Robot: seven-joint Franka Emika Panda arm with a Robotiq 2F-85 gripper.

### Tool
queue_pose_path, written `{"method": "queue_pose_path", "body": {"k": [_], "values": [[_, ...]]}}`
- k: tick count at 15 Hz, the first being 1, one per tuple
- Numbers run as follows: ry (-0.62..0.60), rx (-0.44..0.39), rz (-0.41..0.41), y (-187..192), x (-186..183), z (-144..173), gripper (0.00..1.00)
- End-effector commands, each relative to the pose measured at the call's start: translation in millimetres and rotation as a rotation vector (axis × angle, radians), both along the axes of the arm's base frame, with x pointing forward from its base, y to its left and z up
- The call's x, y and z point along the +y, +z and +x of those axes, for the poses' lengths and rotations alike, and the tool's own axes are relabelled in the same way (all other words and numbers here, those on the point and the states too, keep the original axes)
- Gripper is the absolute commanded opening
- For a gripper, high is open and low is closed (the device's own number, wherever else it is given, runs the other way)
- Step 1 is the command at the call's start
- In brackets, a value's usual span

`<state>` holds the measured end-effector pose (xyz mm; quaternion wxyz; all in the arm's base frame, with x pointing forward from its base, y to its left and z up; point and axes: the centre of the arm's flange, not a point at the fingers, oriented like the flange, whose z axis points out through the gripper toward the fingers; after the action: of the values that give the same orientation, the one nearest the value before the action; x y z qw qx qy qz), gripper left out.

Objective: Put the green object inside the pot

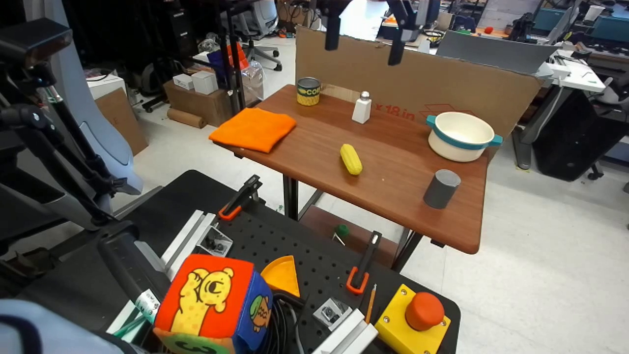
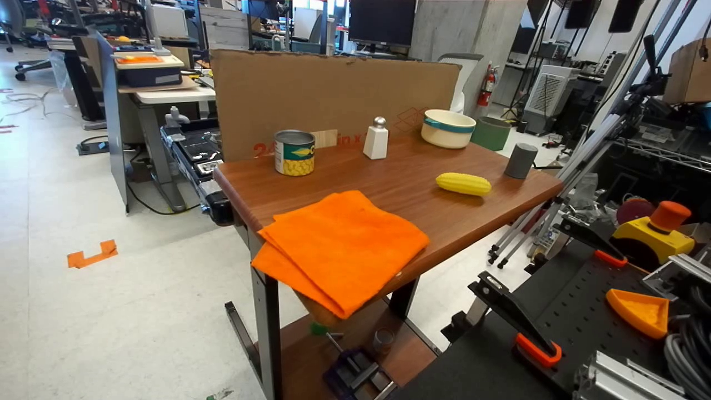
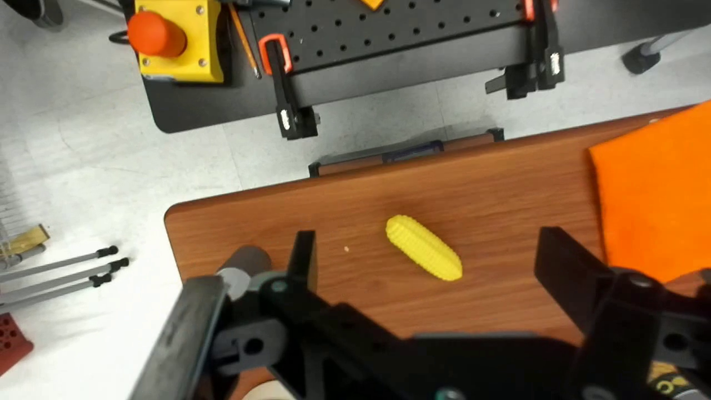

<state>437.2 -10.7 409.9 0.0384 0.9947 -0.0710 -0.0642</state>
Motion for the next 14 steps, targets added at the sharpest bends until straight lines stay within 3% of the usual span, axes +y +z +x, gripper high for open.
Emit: {"method": "queue_pose_path", "body": {"k": [1, 8, 14], "values": [[0.02, -0.055, -0.036, -18, -37, 27, 1.0], [-0.049, -0.021, -0.037, -74, -111, 61, 1.0], [-0.124, 0.029, -0.065, -141, -144, 93, 1.0]]}}
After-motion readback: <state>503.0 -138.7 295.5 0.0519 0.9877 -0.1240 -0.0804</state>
